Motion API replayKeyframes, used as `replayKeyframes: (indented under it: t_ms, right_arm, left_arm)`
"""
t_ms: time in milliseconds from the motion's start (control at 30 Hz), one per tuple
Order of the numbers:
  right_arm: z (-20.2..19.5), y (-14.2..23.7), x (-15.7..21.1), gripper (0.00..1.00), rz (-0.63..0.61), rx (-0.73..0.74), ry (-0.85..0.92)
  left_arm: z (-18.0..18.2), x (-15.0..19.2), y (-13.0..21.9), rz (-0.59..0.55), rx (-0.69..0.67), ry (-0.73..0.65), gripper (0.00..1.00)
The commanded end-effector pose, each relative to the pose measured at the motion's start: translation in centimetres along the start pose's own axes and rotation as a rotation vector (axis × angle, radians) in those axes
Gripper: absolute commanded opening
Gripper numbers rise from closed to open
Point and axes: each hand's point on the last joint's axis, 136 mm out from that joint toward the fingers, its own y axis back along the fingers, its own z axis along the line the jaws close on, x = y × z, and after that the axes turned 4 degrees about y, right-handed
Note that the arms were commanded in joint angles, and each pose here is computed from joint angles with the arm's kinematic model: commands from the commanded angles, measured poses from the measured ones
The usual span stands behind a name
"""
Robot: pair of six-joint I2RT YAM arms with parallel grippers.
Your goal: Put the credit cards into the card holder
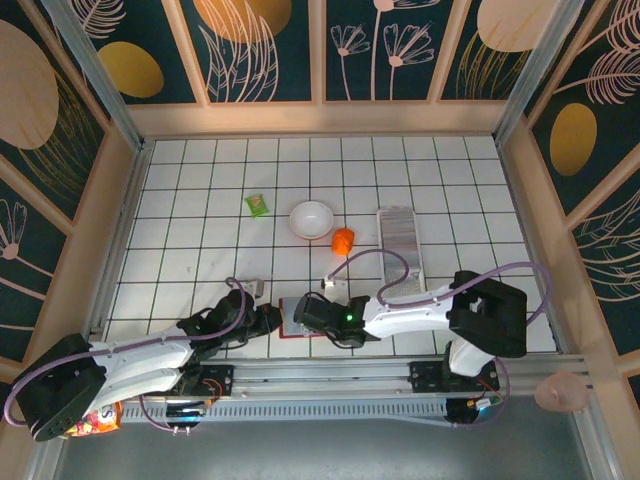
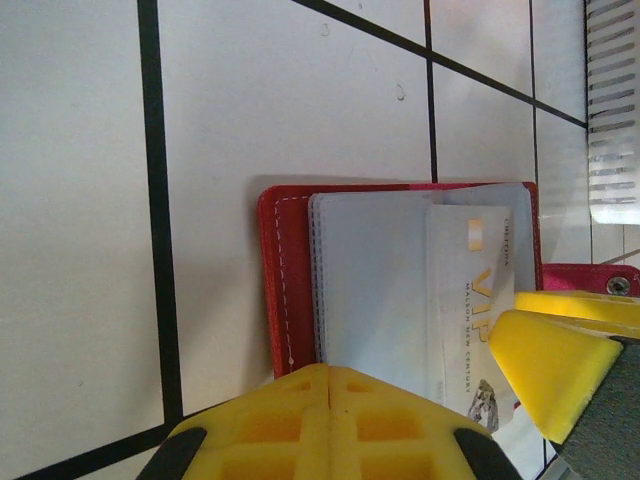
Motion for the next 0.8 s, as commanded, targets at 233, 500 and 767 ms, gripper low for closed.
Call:
replayKeyframes:
  t_ms: [233, 500, 767]
  right_arm:
    - [2.4, -0.7, -0.5, 0.27, -0.007, -0.043, 0.052]
    - [4.6, -0.3, -0.4, 0.32, -0.012, -0.085, 0.12]
    - [3.9, -0.3, 0.2, 0.09, 0.003, -0.098, 0.105]
  left_arm:
    - [1.4, 0.6, 0.0, 0.015, -0.035, 0.009, 0.02]
    - [1.4, 0.5, 0.0, 0.009, -0.033, 0.011, 0.02]
    - [1.5, 0.7, -0.2, 0.017, -0.033, 0.008, 0.02]
